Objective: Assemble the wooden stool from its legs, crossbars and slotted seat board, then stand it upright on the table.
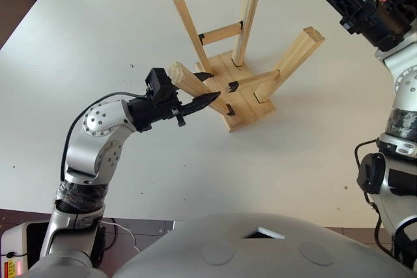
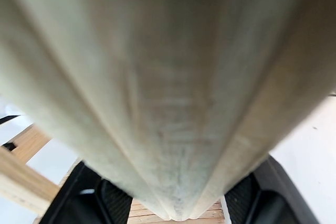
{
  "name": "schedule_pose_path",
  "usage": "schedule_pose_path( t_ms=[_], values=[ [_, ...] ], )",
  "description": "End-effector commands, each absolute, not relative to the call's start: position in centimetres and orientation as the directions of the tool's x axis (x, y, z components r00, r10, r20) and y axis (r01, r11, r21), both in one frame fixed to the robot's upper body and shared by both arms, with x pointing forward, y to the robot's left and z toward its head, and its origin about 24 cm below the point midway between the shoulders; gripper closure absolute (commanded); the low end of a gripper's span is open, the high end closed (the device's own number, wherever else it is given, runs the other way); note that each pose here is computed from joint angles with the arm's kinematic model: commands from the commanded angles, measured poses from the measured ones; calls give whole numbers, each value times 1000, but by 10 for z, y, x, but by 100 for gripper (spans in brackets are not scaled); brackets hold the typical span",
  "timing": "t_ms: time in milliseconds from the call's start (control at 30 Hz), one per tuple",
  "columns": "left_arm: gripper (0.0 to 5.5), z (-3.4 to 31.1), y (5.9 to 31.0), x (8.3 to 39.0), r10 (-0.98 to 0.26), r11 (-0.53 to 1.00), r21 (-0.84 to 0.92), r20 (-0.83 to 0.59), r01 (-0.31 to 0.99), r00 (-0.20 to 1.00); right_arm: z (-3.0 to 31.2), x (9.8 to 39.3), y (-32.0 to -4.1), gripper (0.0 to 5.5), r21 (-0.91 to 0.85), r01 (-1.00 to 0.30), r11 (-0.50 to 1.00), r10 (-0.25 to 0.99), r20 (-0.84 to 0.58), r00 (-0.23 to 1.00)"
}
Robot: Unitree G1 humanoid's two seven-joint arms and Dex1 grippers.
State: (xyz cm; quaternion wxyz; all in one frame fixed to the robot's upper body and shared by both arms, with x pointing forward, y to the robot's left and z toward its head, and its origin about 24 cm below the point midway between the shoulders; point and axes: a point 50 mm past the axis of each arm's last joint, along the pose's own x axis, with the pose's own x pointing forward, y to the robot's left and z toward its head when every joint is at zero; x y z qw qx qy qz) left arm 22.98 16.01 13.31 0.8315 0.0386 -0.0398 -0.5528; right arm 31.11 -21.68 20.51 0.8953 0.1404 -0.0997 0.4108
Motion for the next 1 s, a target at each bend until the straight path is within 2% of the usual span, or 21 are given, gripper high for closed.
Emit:
schedule_pose_path(
  t_ms=[33, 333, 467, 767, 1000],
  values=[
    [345, 112, 166, 229, -921, 377, 21, -94, 926, 377, 201, 305, -213, 192, 195, -762, 617, 702, 302, 645],
    [345, 150, 164, 233, -925, 379, 61, 44, 923, 377, 194, 300, -223, 192, 230, -714, 661, 650, 299, 698],
    [345, 144, 162, 233, -927, 375, 56, 32, 925, 374, 196, 304, -218, 192, 233, -726, 647, 659, 307, 686],
    [345, 140, 161, 246, -883, 468, 104, 78, 878, 462, 204, 314, -216, 192, 221, -750, 623, 687, 303, 660],
    [345, 124, 153, 239, -886, 464, 84, 54, 882, 461, 208, 319, -213, 192, 215, -766, 606, 706, 299, 642]
  ],
)
